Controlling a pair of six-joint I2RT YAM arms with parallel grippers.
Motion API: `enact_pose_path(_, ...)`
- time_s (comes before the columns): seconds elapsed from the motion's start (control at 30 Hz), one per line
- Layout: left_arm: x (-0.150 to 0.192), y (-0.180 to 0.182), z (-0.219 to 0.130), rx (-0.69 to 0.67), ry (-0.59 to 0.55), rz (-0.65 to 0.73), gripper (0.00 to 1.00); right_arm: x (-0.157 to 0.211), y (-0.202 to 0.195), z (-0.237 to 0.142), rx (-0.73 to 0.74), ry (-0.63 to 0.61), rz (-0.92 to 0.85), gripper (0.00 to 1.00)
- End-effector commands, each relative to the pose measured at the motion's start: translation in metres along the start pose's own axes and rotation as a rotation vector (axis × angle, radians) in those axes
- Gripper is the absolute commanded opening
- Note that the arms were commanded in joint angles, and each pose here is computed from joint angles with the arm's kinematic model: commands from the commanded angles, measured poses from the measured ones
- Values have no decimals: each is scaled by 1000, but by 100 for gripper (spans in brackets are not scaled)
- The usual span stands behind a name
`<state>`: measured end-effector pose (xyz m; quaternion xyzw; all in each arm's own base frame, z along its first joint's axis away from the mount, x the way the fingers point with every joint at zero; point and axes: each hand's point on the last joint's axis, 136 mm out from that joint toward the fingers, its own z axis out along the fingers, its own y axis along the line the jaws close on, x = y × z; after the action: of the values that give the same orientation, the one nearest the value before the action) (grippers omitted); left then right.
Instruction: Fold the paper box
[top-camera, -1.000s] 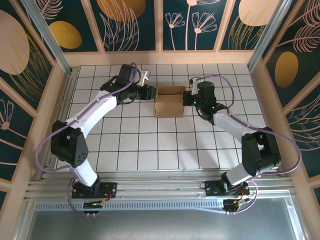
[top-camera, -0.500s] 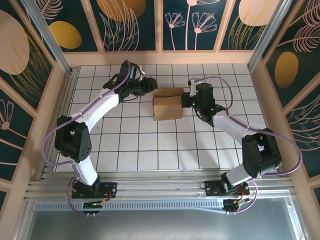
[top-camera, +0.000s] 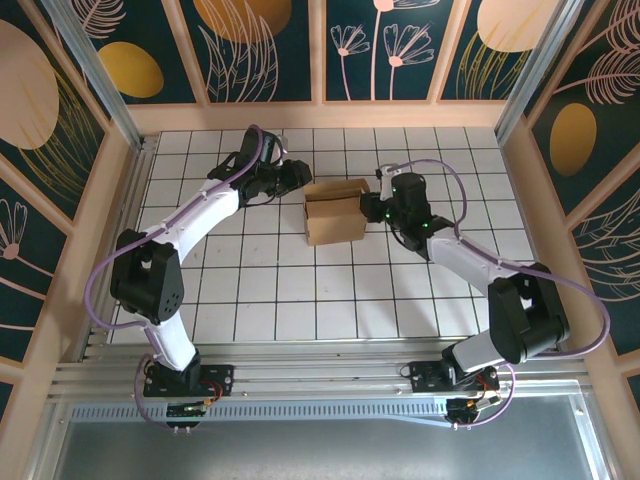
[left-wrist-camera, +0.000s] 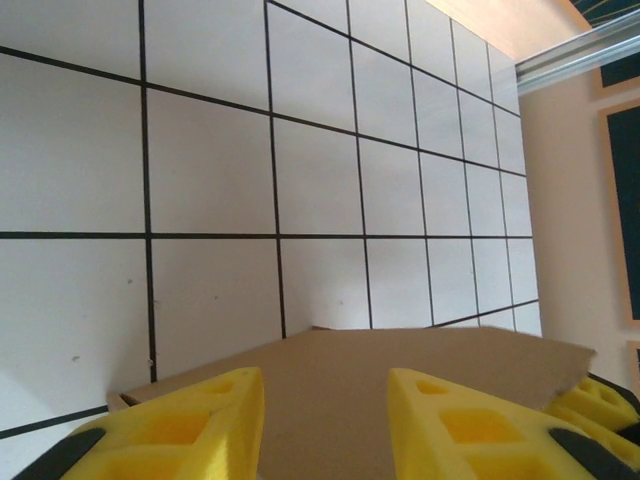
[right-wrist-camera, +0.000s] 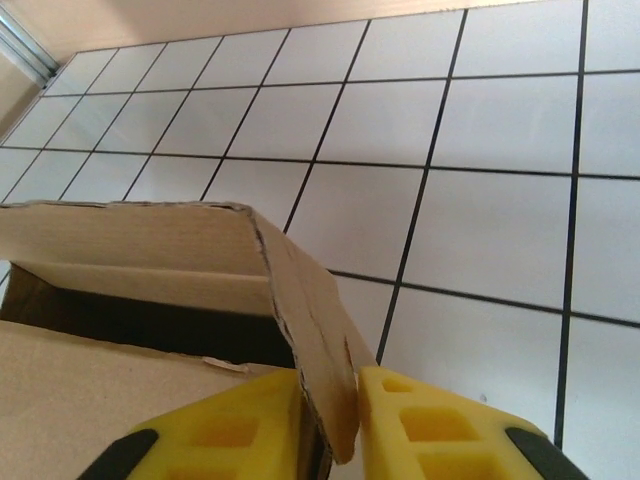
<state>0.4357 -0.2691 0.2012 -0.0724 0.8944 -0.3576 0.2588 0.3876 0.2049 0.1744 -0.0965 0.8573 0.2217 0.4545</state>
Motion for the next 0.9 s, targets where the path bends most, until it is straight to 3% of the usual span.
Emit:
enact_pose_path(0.0, -5, -5, -13, -13, -26, 44, 38, 11, 2, -13, 4, 34, 15, 29)
enact_pose_path(0.3, -17, -16, -18, -1, -55, 143, 38, -12, 9, -30, -3, -19, 8, 34)
enact_pose_path(0.5, -27, -13, -26, -77, -79, 179, 39, -20, 25, -49, -78, -23, 134, 34)
enact_pose_path(0.7, -26, -34, -40, -28, -41, 465, 41, 3, 49, -59, -245, 92, 179, 33)
enact_pose_path(0.87, -41, -38, -25, -108, 55, 602, 39, 24, 43, -58, -249, 78, 403, 33)
